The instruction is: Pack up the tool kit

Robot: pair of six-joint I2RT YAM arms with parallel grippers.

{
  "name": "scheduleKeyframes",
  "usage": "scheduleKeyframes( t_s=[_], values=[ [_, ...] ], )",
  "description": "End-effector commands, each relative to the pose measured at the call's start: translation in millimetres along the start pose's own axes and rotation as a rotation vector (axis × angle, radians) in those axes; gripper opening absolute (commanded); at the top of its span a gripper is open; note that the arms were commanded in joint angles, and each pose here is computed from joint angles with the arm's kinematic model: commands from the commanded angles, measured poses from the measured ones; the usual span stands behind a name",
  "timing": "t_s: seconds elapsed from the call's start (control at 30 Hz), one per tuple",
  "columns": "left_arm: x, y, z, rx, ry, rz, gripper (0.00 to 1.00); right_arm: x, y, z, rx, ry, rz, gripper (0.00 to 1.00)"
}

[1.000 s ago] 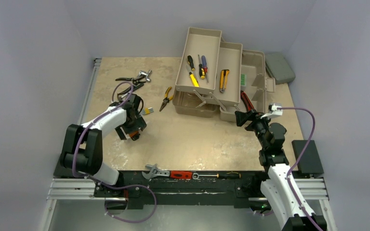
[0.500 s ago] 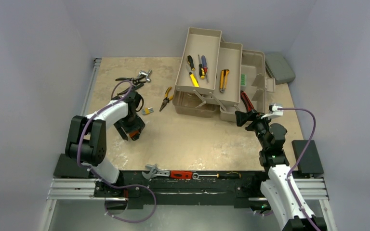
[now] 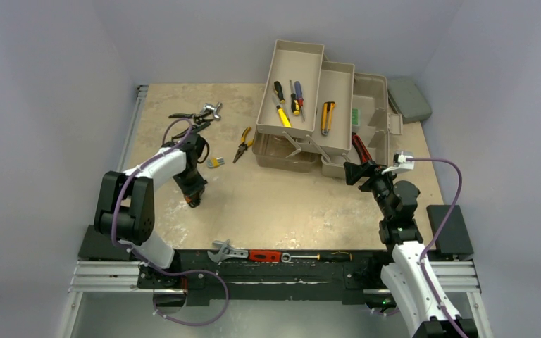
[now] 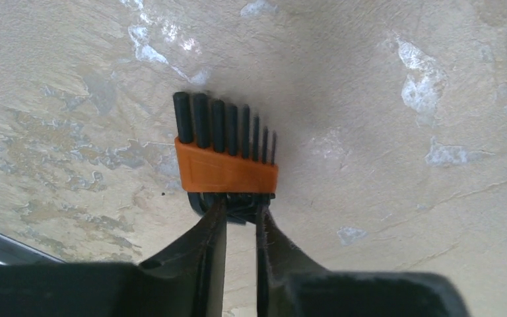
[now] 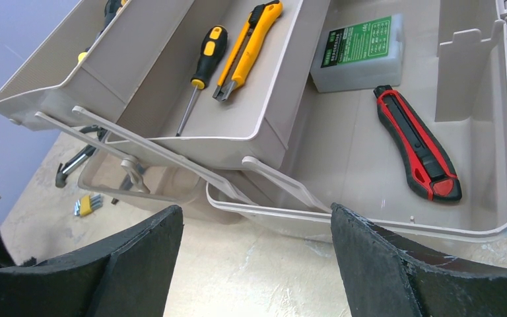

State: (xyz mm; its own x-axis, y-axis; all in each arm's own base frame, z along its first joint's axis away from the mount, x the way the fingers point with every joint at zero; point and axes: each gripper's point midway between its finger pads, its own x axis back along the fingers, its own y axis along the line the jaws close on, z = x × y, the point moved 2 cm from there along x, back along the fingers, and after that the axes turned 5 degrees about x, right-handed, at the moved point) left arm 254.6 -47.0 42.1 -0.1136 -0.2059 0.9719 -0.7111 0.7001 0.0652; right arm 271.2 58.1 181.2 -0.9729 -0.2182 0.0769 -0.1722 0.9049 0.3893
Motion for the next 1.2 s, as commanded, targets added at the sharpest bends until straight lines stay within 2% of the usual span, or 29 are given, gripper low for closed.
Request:
scheduleKeyframes(
  t_s=[0.0, 0.3, 0.53, 0.73, 0.77, 0.8, 0.87, 0.93, 1.0, 1.17],
  values=[
    [5.7, -5.6, -0.4, 0.000, -0.003, 0.076, 0.02, 0.2, 2.4, -9.0, 0.014, -0.032, -0.005, 0.81],
    [18.9, -18.9, 22.1, -0.055, 0.032, 0.192, 0.00, 0.2, 2.4, -9.8, 0.017, -0.034, -0.005, 0.81],
    [54.0, -1.3, 2.7, -0.023, -0.125, 0.164, 0.00, -0.1, 2.0, -8.8, 0.017, -0.031, -0.004, 0.81],
    [70.1, -2.5, 12.4, -0.035, -0.112, 0.232, 0.00, -0.5, 2.4, -8.7, 0.015, -0.030, -0.006, 0.81],
    [70.4, 2.3, 13.8, -0.029, -0.113, 0.210, 0.05, -0.4, 2.5, -8.4, 0.015, -0.029, -0.008, 0.82],
    [70.7, 8.7, 12.8, -0.010, -0.120, 0.179, 0.21, -0.2, 2.8, -8.3, 0.015, -0.029, -0.009, 0.83],
    [69.4, 21.8, 9.1, 0.044, -0.139, 0.108, 0.69, 0.3, 3.7, -8.7, 0.016, -0.031, -0.014, 0.84],
    [65.7, 27.8, 7.5, 0.076, -0.137, 0.085, 0.89, 0.5, 4.0, -8.5, 0.017, -0.031, -0.016, 0.85],
    [60.9, 28.0, 9.2, 0.093, -0.123, 0.086, 0.97, 0.8, 4.4, -9.5, 0.017, -0.034, -0.018, 0.86],
    [40.4, 3.7, 23.8, 0.085, -0.012, 0.148, 0.98, 1.1, 5.1, -9.6, 0.018, -0.034, -0.022, 0.86]
  ],
)
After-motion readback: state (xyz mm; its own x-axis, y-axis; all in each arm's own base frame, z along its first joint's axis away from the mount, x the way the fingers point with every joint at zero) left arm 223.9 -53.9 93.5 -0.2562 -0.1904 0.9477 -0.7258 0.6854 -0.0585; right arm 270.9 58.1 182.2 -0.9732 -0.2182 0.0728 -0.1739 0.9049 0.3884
